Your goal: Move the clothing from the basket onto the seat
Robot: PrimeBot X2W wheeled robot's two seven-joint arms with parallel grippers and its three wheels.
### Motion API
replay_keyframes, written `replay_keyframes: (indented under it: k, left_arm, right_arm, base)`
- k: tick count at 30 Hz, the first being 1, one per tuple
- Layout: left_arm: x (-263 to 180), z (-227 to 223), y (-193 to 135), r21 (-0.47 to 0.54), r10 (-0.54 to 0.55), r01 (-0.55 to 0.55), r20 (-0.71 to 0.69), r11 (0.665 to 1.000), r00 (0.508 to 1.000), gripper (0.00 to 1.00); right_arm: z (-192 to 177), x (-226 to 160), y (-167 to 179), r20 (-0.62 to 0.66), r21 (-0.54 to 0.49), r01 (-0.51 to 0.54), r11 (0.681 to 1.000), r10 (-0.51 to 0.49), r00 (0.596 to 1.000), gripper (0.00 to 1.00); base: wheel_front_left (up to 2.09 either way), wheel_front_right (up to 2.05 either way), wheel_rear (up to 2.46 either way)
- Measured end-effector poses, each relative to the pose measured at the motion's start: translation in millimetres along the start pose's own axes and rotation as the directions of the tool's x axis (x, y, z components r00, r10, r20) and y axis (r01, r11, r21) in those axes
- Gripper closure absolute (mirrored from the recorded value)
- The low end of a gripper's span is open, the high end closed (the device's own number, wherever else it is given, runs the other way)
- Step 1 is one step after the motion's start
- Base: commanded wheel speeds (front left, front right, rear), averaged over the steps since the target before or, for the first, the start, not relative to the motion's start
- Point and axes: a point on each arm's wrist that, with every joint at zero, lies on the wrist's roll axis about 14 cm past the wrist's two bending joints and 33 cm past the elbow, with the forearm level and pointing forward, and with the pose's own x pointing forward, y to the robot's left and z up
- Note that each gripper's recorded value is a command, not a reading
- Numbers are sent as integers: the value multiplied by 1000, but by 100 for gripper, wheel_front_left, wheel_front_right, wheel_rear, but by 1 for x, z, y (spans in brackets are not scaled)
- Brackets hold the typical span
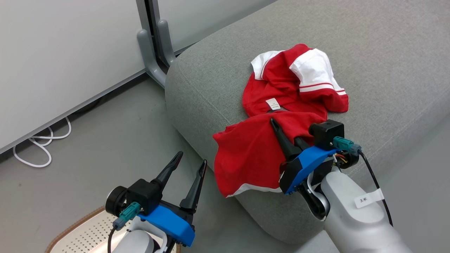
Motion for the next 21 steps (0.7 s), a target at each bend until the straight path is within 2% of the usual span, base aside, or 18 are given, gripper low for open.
replay_keyframes:
  k: [12, 21]
  left_arm:
    - [0, -4, 12, -5, 9, -9, -2, 1000, 1000, 0]
    - [4, -13, 40, -7, 15, -15, -2, 1000, 1000, 0]
  right_arm:
    - [2, 10, -16, 2, 21, 47, 999, -47, 999, 100]
    - [95, 72, -80, 137, -90, 152, 984, -139, 981, 100]
  base:
    - [0, 0, 0]
    - [0, 0, 0]
